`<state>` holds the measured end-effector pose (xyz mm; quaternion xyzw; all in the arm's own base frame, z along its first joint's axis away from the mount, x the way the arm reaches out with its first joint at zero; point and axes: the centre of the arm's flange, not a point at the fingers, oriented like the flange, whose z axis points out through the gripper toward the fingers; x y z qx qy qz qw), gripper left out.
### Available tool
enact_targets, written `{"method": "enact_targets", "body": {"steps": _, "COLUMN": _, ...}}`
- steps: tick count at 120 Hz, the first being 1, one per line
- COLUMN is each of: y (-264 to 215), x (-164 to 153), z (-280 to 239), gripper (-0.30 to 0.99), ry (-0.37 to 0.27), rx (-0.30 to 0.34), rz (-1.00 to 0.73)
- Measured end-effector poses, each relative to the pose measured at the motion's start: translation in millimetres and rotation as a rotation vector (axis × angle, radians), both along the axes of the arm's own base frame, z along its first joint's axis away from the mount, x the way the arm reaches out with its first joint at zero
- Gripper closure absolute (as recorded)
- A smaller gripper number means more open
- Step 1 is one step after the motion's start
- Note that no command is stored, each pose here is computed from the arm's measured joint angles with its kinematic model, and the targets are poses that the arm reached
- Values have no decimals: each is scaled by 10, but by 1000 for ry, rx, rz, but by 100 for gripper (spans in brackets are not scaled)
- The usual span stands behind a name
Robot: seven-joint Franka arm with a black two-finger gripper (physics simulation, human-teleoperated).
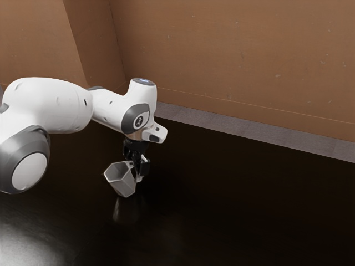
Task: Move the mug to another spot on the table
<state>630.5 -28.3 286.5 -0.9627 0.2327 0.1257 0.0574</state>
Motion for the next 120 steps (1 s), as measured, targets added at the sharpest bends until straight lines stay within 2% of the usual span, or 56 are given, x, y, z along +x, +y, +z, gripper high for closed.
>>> {"method": "enact_targets", "body": {"steps": 21, "y": -23, "x": 7, "z": 7, "gripper": 10, "ry": -5, "rx": -1, "rz": 2}}
{"method": "enact_targets", "body": {"steps": 49, "y": -44, "x": 16, "z": 24, "gripper": 3, "ry": -12, "rx": -1, "rz": 1}}
{"method": "enact_targets", "body": {"steps": 83, "y": -346, "x": 260, "z": 567, "gripper": 1, "ry": -125, "rx": -15, "rz": -50}}
{"method": "enact_targets", "body": {"steps": 91, "y": -522, "x": 262, "z": 865, "gripper": 1, "ry": -171, "rx": -37, "rz": -77}}
{"method": "enact_targets", "body": {"steps": 102, "y": -768, "x": 117, "z": 1568, "gripper": 1, "ry": -256, "rx": -100, "rz": -114}}
{"method": "enact_targets", "body": {"steps": 111, "y": -787, "x": -92, "z": 2143, "gripper": 0, "ry": -291, "rx": -157, "rz": -102}}
{"method": "enact_targets", "body": {"steps": 120, "y": -728, "x": -367, "z": 2679, "gripper": 0, "ry": -299, "rx": -217, "rz": -80}}
